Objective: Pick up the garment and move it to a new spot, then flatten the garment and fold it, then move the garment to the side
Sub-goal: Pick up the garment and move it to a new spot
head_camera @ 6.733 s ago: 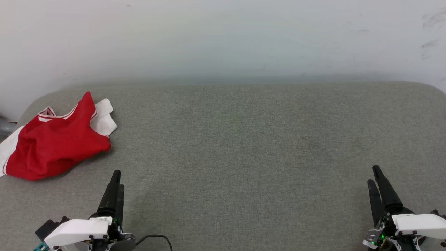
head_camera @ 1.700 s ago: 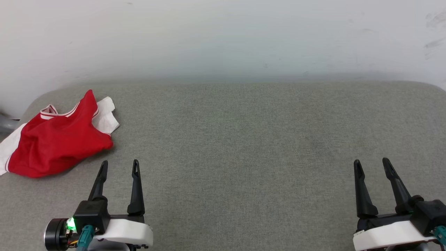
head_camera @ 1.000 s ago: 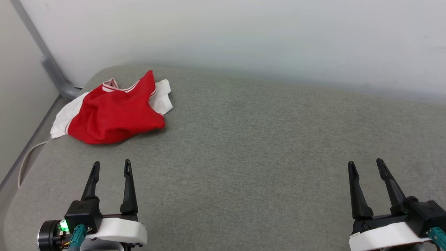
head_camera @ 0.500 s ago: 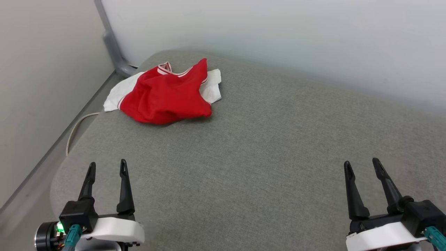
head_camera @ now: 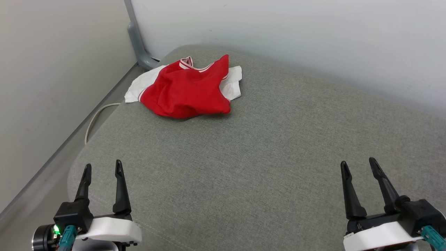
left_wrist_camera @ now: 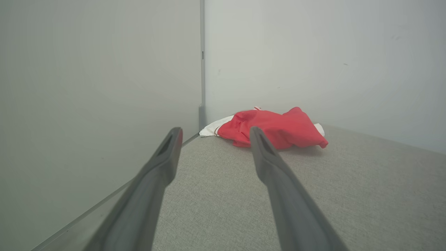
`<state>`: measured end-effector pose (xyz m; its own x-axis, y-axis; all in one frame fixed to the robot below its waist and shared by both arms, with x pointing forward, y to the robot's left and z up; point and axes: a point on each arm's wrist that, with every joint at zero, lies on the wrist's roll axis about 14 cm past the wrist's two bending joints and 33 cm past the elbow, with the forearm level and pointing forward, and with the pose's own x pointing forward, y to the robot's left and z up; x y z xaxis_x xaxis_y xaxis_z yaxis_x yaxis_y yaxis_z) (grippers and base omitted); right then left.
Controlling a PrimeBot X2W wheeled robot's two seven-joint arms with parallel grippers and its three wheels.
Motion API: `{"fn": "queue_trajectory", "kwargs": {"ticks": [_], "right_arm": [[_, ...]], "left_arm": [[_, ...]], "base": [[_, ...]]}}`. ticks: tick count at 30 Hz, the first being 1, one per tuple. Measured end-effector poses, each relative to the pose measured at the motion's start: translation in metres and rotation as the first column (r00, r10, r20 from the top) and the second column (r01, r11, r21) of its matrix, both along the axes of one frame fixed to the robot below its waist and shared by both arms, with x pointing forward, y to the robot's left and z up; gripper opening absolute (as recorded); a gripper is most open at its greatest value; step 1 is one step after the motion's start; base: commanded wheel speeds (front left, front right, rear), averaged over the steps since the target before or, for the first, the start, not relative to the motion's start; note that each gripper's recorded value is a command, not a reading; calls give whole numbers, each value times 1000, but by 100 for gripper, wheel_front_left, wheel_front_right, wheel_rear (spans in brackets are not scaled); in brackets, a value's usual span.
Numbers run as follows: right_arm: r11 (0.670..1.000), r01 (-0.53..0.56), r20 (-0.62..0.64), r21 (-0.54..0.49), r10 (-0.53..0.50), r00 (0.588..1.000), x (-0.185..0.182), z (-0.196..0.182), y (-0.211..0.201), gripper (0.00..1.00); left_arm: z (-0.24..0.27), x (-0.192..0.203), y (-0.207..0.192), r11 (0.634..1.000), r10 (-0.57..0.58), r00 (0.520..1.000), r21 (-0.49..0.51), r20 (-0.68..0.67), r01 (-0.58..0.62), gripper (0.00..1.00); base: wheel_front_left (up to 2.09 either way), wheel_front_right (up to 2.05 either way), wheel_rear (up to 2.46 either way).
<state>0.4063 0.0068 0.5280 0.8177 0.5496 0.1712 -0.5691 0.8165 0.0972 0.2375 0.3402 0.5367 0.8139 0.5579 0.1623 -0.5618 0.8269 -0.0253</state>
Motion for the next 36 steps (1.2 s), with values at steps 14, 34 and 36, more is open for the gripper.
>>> {"fn": "queue_trajectory", "kwargs": {"ticks": [14, 34, 36], "right_arm": [[999, 27, 17, -16, -27, 999, 10, -2, -8, 100], [983, 170, 45, -75, -167, 985, 69, -34, -57, 100], [979, 187, 45, -81, -184, 982, 73, -38, -64, 100]], "left_arm": [[33, 47, 11, 997, -71, 994, 40, 80, 68, 100], [78, 239, 35, 944, -314, 945, 141, 94, 300, 100], [60, 260, 33, 933, -346, 938, 109, 13, 343, 100]], "base": [[0, 0, 0], [0, 0, 0], [0, 0, 0]]}}
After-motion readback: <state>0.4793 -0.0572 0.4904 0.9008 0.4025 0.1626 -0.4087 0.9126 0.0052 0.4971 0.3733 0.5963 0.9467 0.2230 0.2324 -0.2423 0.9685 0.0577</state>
